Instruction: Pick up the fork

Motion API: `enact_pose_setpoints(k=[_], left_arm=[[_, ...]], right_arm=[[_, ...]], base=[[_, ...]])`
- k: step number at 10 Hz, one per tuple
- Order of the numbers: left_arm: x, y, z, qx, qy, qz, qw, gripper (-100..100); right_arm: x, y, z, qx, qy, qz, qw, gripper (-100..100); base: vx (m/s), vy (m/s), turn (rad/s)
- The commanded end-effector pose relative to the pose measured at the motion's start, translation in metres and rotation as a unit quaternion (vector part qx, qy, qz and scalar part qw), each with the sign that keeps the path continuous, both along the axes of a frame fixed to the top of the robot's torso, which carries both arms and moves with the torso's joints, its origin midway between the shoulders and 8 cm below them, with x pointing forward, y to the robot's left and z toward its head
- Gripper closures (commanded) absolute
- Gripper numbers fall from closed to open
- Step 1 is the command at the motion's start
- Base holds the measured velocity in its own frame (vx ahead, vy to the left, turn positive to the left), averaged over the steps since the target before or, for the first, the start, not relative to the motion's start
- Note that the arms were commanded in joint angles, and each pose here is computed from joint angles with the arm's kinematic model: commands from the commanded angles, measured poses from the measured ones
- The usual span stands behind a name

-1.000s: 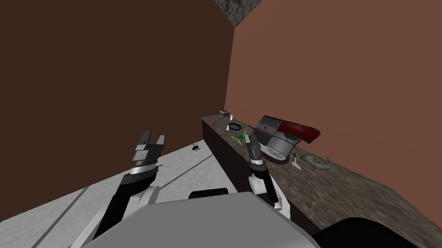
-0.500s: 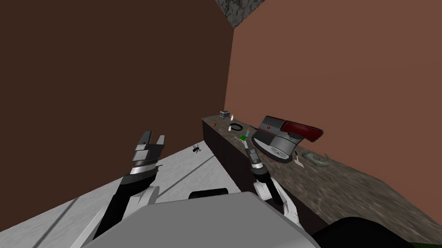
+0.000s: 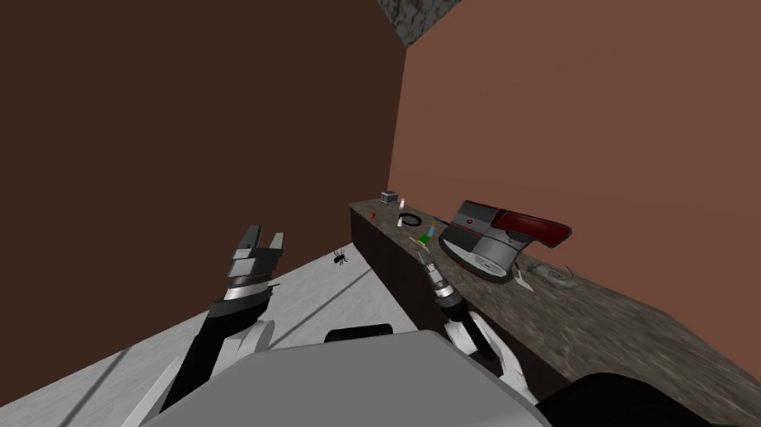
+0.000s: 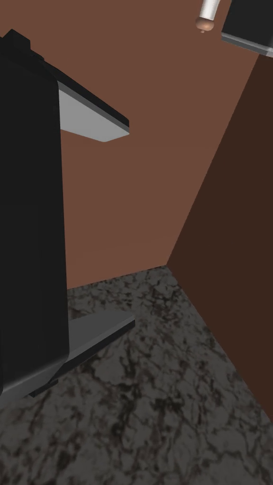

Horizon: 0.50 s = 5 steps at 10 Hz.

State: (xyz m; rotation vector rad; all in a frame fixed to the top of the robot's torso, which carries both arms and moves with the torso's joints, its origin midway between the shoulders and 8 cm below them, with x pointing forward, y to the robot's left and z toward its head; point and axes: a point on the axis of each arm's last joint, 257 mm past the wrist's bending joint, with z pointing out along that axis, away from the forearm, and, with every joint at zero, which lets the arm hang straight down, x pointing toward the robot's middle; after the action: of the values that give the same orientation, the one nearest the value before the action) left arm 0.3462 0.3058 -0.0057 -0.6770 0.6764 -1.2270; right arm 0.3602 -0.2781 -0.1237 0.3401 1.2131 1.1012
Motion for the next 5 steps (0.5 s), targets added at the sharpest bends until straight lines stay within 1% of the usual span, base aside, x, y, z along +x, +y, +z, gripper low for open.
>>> enact_pose_setpoints(k=[1, 2, 3, 4, 5], left_arm=[[0.0, 0.0, 0.0, 0.0, 0.0, 0.0, 1.0, 0], [0.0, 0.0, 0.0, 0.0, 0.0, 0.0, 1.0, 0], [0.0, 0.0, 0.0, 0.0, 0.0, 0.0, 1.0, 0], [0.0, 0.0, 0.0, 0.0, 0.0, 0.0, 1.0, 0], [0.0, 0.0, 0.0, 0.0, 0.0, 0.0, 1.0, 0]], right_arm=[[-0.005, -0.01, -0.03, -0.034, 0.034, -0.002, 0.9988, -100], [-0.005, -0.016, -0.041, -0.047, 0.046, -0.002, 0.9978, -100], [-0.005, -0.018, -0.043, -0.047, 0.049, -0.004, 0.9977, -100], [-0.012, -0.026, -0.069, -0.079, 0.079, -0.003, 0.9937, -100], [-0.013, -0.031, -0.073, -0.089, 0.085, -0.002, 0.9924, -100]], base=[[0.087, 0.15, -0.016], [0.071, 0.145, -0.016], [0.021, 0.065, -0.006], [0.056, 0.087, 0.011], [0.065, 0.096, -0.01]])
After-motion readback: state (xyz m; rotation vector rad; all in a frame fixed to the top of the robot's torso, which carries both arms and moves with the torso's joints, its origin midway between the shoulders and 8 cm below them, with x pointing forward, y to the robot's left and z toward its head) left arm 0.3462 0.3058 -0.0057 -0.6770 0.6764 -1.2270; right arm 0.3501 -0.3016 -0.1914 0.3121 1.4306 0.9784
